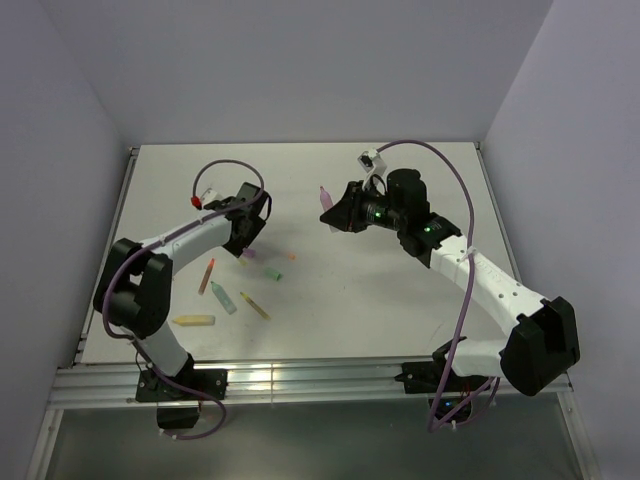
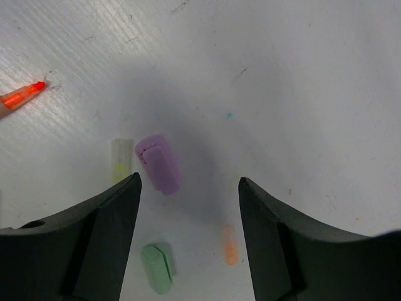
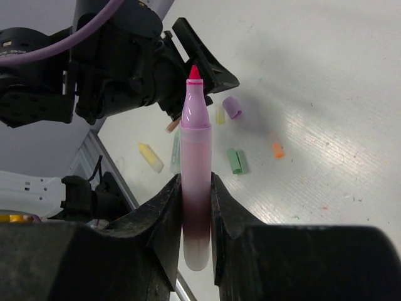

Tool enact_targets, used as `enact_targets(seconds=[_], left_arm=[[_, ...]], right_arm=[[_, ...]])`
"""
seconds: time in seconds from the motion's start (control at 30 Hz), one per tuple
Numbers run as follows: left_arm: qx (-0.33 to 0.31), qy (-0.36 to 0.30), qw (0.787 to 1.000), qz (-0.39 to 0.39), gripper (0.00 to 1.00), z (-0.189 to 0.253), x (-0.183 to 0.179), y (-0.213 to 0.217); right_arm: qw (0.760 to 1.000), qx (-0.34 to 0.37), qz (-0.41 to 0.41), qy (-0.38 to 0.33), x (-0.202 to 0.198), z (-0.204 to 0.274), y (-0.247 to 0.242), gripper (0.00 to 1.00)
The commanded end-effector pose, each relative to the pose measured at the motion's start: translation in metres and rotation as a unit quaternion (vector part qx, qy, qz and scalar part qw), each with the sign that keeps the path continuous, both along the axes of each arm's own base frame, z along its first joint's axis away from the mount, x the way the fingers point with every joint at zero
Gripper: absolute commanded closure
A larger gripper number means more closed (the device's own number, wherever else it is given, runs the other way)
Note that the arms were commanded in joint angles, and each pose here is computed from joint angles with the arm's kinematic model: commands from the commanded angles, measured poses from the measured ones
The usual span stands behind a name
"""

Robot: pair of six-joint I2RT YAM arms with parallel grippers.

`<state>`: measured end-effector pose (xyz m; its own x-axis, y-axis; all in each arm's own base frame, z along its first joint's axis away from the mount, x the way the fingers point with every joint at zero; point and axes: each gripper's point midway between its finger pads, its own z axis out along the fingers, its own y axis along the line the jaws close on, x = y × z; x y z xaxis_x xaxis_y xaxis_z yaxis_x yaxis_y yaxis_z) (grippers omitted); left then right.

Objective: Insert the pens into the pen caps

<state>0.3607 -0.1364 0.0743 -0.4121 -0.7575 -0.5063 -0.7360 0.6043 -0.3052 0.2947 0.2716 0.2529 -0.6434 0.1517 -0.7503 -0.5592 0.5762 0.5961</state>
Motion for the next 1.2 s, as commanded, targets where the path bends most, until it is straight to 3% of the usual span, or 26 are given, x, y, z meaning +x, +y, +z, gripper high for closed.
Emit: enact_targets(seconds=[0.0, 0.9, 1.17], left_arm=[[-0.011, -0.003, 1.000, 0.008, 0.32, -0.006, 0.007, -0.002], [-0.011, 0.041, 0.999, 0.004, 0.34, -0.048, 0.003, 0.002], [-0.004, 0.050, 0.999, 0.005, 0.41, -0.051, 0.003, 0.004]], right_arm=[[1.000, 0.006, -0.003, -0.024, 0.001, 0.011, -0.004, 1.00], [1.000, 0.002, -0.003, -0.016, 0.004, 0.006, -0.005, 1.00], [1.000, 0.002, 0.000, -0.014, 0.004, 0.005, -0.004, 1.00]])
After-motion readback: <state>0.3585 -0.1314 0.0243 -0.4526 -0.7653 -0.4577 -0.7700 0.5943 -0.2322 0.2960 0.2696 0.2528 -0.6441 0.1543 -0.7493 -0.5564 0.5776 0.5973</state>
